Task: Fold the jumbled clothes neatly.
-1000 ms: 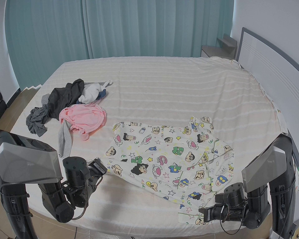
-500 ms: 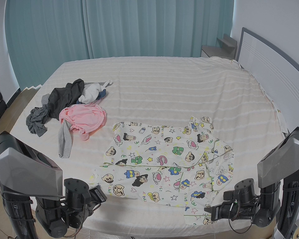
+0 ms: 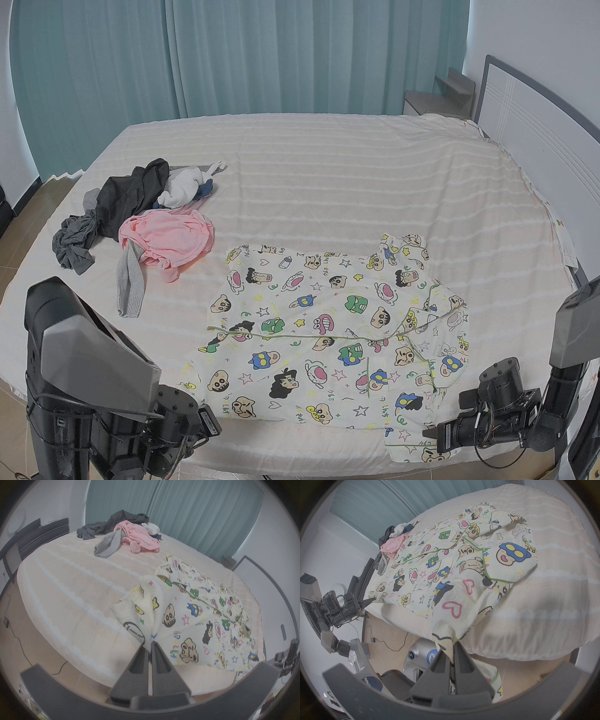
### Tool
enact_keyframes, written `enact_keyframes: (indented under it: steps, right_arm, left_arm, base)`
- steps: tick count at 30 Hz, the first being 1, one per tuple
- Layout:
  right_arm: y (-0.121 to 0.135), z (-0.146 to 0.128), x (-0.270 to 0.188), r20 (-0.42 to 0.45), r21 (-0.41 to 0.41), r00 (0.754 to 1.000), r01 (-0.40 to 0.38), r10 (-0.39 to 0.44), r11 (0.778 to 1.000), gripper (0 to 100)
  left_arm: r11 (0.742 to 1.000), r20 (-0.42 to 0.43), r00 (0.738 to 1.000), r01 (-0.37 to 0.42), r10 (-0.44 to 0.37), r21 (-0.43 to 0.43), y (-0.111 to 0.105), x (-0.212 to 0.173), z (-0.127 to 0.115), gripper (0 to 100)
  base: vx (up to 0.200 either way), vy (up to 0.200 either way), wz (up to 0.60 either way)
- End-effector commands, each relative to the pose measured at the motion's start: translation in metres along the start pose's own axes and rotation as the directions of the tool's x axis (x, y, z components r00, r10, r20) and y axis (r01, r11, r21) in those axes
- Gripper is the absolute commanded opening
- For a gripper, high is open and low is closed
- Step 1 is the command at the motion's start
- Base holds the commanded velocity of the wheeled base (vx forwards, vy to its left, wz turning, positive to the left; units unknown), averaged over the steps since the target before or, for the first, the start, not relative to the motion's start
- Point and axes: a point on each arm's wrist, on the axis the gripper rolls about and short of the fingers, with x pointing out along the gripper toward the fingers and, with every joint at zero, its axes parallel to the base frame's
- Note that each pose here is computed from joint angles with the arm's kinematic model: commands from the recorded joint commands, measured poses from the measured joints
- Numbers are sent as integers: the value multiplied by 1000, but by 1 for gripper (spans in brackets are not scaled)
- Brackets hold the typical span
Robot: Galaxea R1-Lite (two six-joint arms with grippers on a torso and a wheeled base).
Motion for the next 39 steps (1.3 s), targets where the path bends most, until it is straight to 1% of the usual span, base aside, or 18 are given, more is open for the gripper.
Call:
enact_keyframes:
  steps: [1,4,5,6,12,14,19,22,26,30,35,36,39]
  right_arm:
    - [2,-1,-13,8,-3,1000,-4,4,1000,0]
    - [2,-3,-17,-5,-2,1000,-1,1,1000,0]
    - [3,-5,-21,-30,-2,1000,4,-4,1000,0]
    - [3,-6,-22,-37,-2,999,4,-5,1000,0]
    - [5,-8,-24,-53,-8,999,1,-2,1000,0]
    - [7,-11,-24,-75,-18,997,1,-3,1000,0]
    - [8,-15,-30,-96,-23,995,0,-2,1000,0]
    - [8,-15,-31,-104,-20,994,8,-10,1000,0]
    - [7,-15,-31,-97,-15,995,12,-13,1000,0]
    - [7,-14,-31,-93,-16,996,13,-15,1000,0]
    - [7,-15,-31,-95,-14,995,14,-15,1000,0]
    - [7,-14,-30,-95,-14,995,14,-15,1000,0]
    - [7,-14,-30,-93,-16,996,13,-15,1000,0]
  left_arm:
    - [999,-55,998,-15,18,52,2,2,-17,0]
    - [998,-69,997,-24,28,63,4,3,-21,0]
    - [997,-80,996,-34,40,71,5,5,-24,0]
    - [996,-86,995,-40,46,74,6,6,-25,0]
    - [998,-97,995,-26,32,65,3,4,-30,0]
    - [996,-126,991,-36,47,87,4,1,-35,0]
    - [996,-139,989,-45,56,81,4,0,-37,0]
    - [996,-126,990,-49,58,76,5,1,-36,0]
    - [998,-70,996,-50,53,41,3,3,-30,0]
    - [999,-66,997,-48,48,13,3,3,-29,0]
    - [998,-55,996,-66,66,-3,6,5,-25,0]
    - [997,-41,996,-76,75,-24,8,6,-20,0]
    - [996,-22,997,-71,70,-49,8,4,-13,0]
  base:
    - [0,0,0]
    - [0,0,0]
    - [0,0,0]
    - [0,0,0]
    - [0,0,0]
    - [0,0,0]
    - [0,0,0]
    - [0,0,0]
    - [0,0,0]
    - [0,0,0]
    - [0,0,0]
    - [0,0,0]
    - [0,0,0]
